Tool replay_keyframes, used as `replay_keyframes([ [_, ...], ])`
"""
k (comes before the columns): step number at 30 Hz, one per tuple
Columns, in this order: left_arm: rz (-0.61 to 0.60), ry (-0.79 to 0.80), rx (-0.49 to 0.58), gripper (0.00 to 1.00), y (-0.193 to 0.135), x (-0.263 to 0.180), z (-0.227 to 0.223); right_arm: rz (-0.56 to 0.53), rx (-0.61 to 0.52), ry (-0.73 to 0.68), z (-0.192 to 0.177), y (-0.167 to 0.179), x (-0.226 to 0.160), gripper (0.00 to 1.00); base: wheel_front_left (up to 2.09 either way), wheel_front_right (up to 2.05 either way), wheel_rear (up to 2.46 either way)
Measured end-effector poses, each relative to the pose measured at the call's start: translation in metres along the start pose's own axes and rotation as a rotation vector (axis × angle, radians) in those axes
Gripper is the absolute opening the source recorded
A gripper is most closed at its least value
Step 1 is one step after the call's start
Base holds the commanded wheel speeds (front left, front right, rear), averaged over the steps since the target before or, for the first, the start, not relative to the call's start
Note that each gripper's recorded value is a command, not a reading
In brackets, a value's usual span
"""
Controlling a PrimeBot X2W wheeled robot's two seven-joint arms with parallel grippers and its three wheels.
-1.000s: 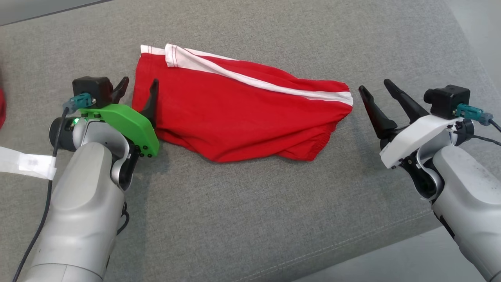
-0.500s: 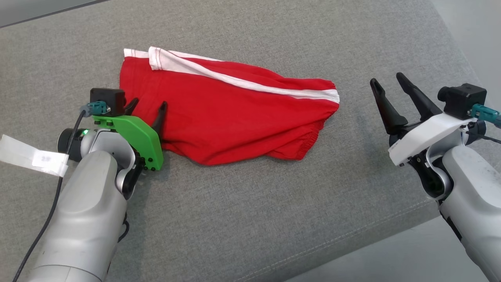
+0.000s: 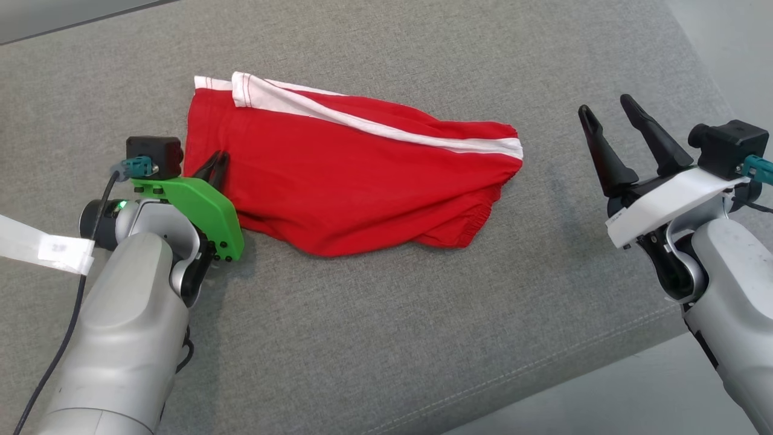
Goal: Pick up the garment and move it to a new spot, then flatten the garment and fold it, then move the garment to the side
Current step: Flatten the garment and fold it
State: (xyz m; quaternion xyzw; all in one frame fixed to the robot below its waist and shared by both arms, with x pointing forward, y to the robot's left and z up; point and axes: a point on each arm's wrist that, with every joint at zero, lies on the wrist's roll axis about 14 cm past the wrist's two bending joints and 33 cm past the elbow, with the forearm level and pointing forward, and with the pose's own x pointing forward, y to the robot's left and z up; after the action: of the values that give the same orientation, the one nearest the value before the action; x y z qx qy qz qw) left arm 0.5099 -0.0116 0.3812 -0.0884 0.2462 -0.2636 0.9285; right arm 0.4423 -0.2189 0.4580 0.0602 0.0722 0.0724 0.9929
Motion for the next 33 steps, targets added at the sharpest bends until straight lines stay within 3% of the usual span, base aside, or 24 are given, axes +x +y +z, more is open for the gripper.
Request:
replay_keyframes([
  [17,0.125,-0.089,-0.085,0.0,0.033,-0.02,0.014,-0.01,0.0,-0.018,0.001,0.003,-0.009,1.0,0.0,0.0,0.0],
  [18,0.125,-0.087,-0.089,0.08,0.033,-0.021,0.012,-0.01,-0.001,-0.016,0.001,0.003,-0.009,1.0,0.0,0.0,0.0],
  [19,0.126,-0.084,-0.095,0.47,0.032,-0.021,0.011,-0.009,-0.005,-0.015,0.0,0.004,-0.01,1.0,0.0,0.0,0.0],
  [20,0.128,-0.079,-0.098,1.0,0.033,-0.022,0.008,-0.006,-0.011,-0.015,0.0,0.005,-0.01,1.0,0.0,0.0,0.0],
  [33,0.104,-0.013,-0.135,1.0,0.021,-0.014,-0.01,-0.017,-0.013,-0.021,0.002,0.002,-0.019,1.0,0.0,0.0,0.0],
])
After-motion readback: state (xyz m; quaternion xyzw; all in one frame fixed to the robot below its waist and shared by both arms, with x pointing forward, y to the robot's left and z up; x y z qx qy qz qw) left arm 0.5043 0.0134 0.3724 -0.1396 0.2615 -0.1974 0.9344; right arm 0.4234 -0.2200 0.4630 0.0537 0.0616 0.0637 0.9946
